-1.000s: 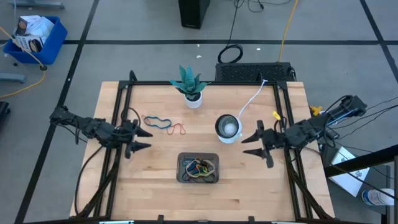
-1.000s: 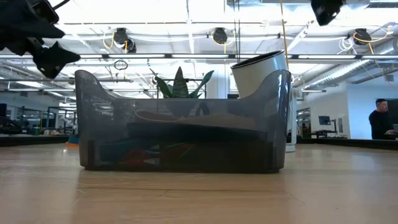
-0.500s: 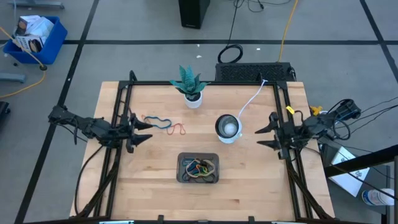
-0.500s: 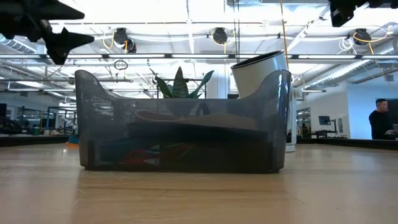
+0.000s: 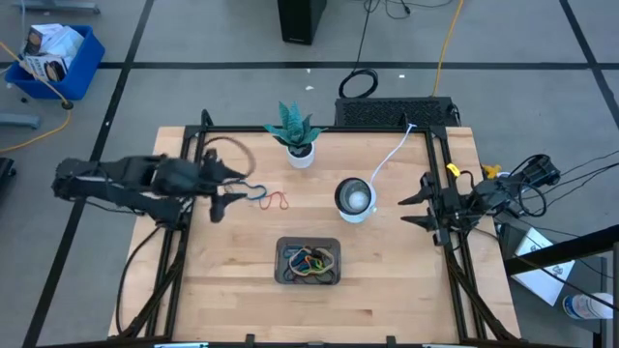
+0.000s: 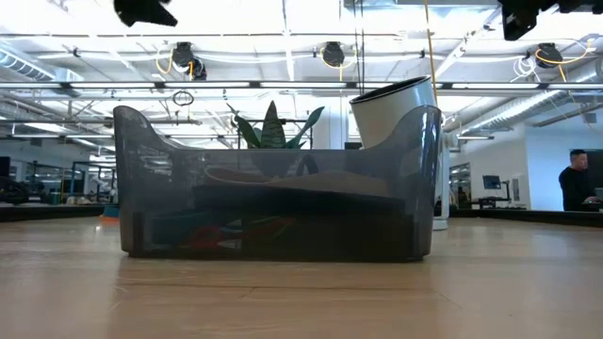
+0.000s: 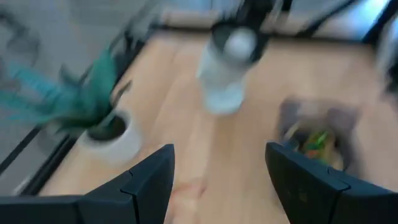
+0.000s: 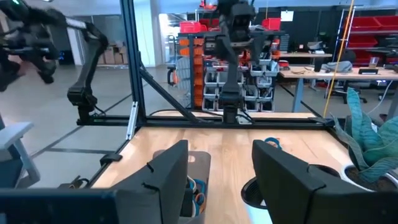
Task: Pick and place rubber bands into bin
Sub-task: Put the blue rubber band into the gray bin
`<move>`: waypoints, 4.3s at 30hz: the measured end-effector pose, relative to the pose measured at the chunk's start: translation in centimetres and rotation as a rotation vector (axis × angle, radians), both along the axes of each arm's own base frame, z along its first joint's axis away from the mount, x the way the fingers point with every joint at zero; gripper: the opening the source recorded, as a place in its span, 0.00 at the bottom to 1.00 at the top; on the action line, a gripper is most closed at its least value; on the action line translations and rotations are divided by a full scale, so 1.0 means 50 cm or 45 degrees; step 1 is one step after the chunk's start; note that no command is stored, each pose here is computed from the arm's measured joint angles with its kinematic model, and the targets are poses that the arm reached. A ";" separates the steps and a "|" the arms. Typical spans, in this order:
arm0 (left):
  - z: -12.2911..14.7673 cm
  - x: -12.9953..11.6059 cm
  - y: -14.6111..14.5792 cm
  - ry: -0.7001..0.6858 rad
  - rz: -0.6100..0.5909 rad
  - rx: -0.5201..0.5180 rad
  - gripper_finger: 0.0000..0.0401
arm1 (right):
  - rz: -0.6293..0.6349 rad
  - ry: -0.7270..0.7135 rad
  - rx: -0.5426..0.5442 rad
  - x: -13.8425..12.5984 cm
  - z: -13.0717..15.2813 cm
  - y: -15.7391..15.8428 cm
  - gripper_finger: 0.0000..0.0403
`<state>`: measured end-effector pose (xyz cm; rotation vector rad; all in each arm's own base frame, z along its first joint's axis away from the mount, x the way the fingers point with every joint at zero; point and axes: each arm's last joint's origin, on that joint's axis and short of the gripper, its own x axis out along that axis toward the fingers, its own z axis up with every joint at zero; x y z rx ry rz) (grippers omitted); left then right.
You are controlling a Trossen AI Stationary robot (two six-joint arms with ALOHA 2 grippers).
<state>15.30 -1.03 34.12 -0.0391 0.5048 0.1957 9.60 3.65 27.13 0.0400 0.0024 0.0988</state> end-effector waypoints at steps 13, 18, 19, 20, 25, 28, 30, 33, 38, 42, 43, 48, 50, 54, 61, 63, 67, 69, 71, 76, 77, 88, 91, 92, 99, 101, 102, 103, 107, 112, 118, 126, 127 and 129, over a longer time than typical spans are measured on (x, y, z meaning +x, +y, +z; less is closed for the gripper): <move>-0.039 0.164 0.091 0.915 -0.090 -0.052 0.64 | 0.001 0.003 -0.010 0.000 -0.001 0.000 0.43; -0.125 0.190 0.139 1.182 -0.031 -0.004 0.64 | 0.001 0.008 -0.013 0.000 -0.001 0.000 0.43; -0.140 0.190 0.146 1.216 -0.034 -0.028 0.64 | 0.001 0.008 -0.014 0.000 -0.001 0.000 0.43; -0.154 0.190 0.153 1.241 -0.039 -0.054 0.64 | 0.002 0.011 -0.015 0.000 -0.002 0.000 0.44; -0.226 0.180 0.174 1.290 -0.081 -0.089 0.64 | 0.002 0.057 -0.029 0.000 -0.009 0.000 0.44; -0.263 0.173 0.186 1.246 -0.051 -0.113 0.64 | 0.002 0.098 -0.032 -0.001 -0.016 0.000 0.43; -0.286 0.165 0.189 1.241 -0.047 -0.129 0.64 | 0.001 0.108 -0.032 -0.001 -0.017 0.000 0.43; -0.314 0.154 0.191 1.244 -0.065 -0.124 0.64 | 0.001 0.103 -0.031 -0.001 -0.016 0.000 0.43; -0.354 0.145 0.191 1.188 -0.061 -0.111 0.61 | -0.001 0.104 -0.031 -0.001 -0.017 0.000 0.44; -0.372 0.145 0.192 1.145 -0.054 -0.095 0.52 | -0.003 0.104 -0.031 -0.001 -0.017 0.000 0.44; -0.376 0.146 0.192 1.150 -0.059 -0.104 0.49 | -0.003 0.104 -0.027 -0.001 -0.016 0.000 0.44; -0.398 0.150 0.190 1.183 -0.096 -0.184 0.35 | -0.006 0.105 -0.017 -0.001 -0.017 -0.001 0.43; -0.408 0.155 0.192 1.206 -0.100 -0.193 0.31 | -0.006 0.105 -0.013 -0.001 -0.017 -0.001 0.43; -0.428 0.159 0.193 1.260 -0.110 -0.218 0.24 | -0.006 0.105 -0.010 -0.001 -0.016 -0.001 0.44; -0.419 0.158 0.191 1.219 -0.154 -0.204 0.03 | -0.006 0.105 -0.022 -0.001 -0.017 -0.001 0.44; -0.408 0.157 0.191 1.184 -0.143 -0.194 0.03 | -0.006 0.104 -0.028 -0.001 -0.017 -0.001 0.43; -0.385 0.152 0.189 1.102 -0.043 -0.240 0.01 | -0.005 0.103 -0.049 -0.001 -0.017 -0.001 0.43; -0.361 0.148 0.186 1.020 -0.024 -0.278 0.02 | -0.005 0.101 -0.053 -0.001 -0.016 -0.001 0.43; -0.337 0.143 0.180 0.937 -0.032 -0.314 0.01 | -0.005 0.102 -0.055 -0.001 -0.017 -0.001 0.44; -0.254 0.114 0.165 0.657 -0.033 -0.344 0.01 | -0.005 0.101 -0.053 -0.001 -0.017 -0.001 0.44; -0.235 0.107 0.161 0.585 -0.043 -0.347 0.01 | -0.005 0.101 -0.053 -0.001 -0.016 -0.001 0.44; -0.012 0.018 0.117 -0.490 -0.210 -0.197 0.01 | -0.004 0.073 -0.070 0.000 -0.012 -0.001 0.43; 0.029 -0.003 0.102 -0.705 -0.301 -0.134 0.01 | -0.008 0.058 -0.073 0.000 -0.010 -0.001 0.44; 0.039 -0.007 0.097 -0.763 -0.340 -0.141 0.01 | -0.017 0.056 -0.072 0.000 -0.010 -0.001 0.44; 0.072 0.015 0.076 -0.843 -0.500 -0.215 0.01 | -0.147 0.055 -0.056 0.000 -0.009 -0.007 0.43; 0.083 0.034 0.072 -0.757 -0.512 -0.245 0.01 | -0.162 0.055 -0.053 0.000 -0.009 -0.008 0.43; 0.091 0.045 0.069 -0.707 -0.523 -0.245 0.01 | -0.168 0.055 -0.043 0.000 -0.009 -0.008 0.43; 0.101 0.056 0.065 -0.656 -0.542 -0.237 0.01 | -0.171 0.055 -0.033 0.000 -0.009 -0.008 0.43; 0.136 0.110 0.043 -0.449 -0.605 -0.161 0.01 | -0.171 0.056 -0.012 0.000 -0.009 -0.008 0.44; 0.146 0.196 0.008 -0.194 -0.664 -0.096 0.01 | -0.171 0.057 0.001 0.000 -0.009 -0.008 0.44; 0.094 0.289 -0.035 0.156 -0.693 -0.099 0.01 | -0.170 0.067 -0.005 0.000 -0.011 -0.008 0.43; -0.007 0.374 -0.084 0.386 -0.761 -0.136 0.01 | -0.172 0.099 0.009 0.004 -0.029 -0.006 0.44; -0.017 0.381 -0.091 0.408 -0.772 -0.147 0.01 | -0.174 0.112 0.026 0.006 -0.036 -0.005 0.44; -0.037 0.395 -0.102 0.436 -0.807 -0.172 0.01 | -0.178 0.139 0.057 0.008 -0.052 -0.004 0.44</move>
